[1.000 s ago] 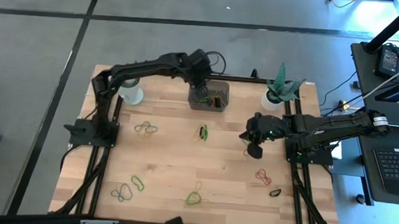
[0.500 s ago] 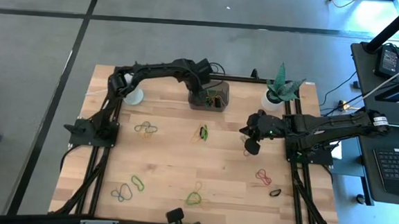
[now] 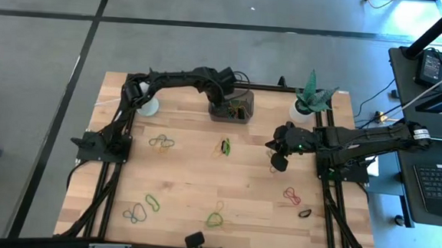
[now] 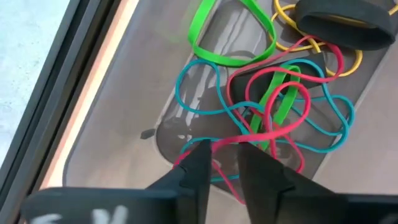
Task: Pick and place rubber bands into bin
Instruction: Put the yellow rubber band into the bin
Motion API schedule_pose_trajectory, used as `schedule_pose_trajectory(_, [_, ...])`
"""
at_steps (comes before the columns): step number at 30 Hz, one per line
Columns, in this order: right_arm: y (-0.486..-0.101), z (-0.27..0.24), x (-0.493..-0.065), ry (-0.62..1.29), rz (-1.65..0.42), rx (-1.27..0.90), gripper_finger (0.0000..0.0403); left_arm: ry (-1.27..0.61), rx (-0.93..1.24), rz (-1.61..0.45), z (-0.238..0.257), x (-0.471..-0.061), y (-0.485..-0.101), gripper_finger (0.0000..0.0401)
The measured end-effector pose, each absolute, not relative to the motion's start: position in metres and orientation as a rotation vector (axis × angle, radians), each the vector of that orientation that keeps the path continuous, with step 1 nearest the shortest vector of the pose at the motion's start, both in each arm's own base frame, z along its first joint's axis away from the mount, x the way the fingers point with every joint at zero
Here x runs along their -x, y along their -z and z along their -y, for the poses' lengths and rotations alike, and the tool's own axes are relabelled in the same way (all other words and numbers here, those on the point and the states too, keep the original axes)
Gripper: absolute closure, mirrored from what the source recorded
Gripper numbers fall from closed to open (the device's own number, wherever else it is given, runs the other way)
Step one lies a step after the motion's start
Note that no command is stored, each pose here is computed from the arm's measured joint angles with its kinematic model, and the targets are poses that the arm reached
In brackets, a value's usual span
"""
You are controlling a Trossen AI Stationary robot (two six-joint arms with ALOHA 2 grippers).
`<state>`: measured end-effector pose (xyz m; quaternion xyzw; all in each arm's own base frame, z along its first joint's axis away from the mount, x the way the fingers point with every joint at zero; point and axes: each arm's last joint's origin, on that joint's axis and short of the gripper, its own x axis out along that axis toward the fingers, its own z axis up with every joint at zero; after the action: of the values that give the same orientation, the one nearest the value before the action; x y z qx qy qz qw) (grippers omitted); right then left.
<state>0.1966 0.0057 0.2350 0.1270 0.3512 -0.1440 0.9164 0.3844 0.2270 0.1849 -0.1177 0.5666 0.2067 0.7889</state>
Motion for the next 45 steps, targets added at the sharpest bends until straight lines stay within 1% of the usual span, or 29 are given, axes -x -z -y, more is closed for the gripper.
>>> schedule_pose_trajectory(4, [-0.235, -0.006, -0.197, 0.296, -0.723, -0.260, 0.0401, -0.437, 0.248, -1.223, -0.223, -0.385, -0.189, 0.0297])
schedule_pose_trajectory(8, [-0.235, -0.006, -0.197, 0.295, -0.723, -0.259, 0.0401, -0.438, 0.237, -1.200, -0.218, -0.383, -0.202, 0.0288])
schedule_pose_trajectory(14, [-0.235, -0.006, -0.196, 0.293, -0.727, -0.254, 0.0401, -0.499, 0.259, -1.144, -0.213, -0.377, -0.228, 0.0292])
schedule_pose_trajectory(18, [-0.234, -0.006, -0.196, 0.288, -0.735, -0.239, 0.0401, -0.528, 0.270, -1.148, -0.210, -0.370, -0.239, 0.0297])
schedule_pose_trajectory(25, [-0.234, -0.006, -0.196, 0.283, -0.738, -0.227, 0.0401, -0.577, 0.402, -1.163, -0.188, -0.355, -0.265, 0.0300])
schedule_pose_trajectory(29, [-0.234, -0.006, -0.196, 0.283, -0.738, -0.228, 0.0401, -0.540, 0.367, -1.105, -0.162, -0.352, -0.293, 0.0318])
schedule_pose_trajectory(35, [-0.234, -0.006, -0.196, 0.284, -0.737, -0.230, 0.0401, -0.533, 0.227, -1.047, -0.111, -0.346, -0.321, 0.0389])
schedule_pose_trajectory(39, [-0.235, -0.006, -0.196, 0.283, -0.733, -0.231, 0.0400, -0.477, 0.193, -1.017, -0.080, -0.336, -0.327, 0.0397])
schedule_pose_trajectory(45, [-0.237, -0.006, -0.199, 0.278, -0.695, -0.238, 0.0389, -0.374, 0.146, -0.947, -0.041, -0.313, -0.322, 0.0398])
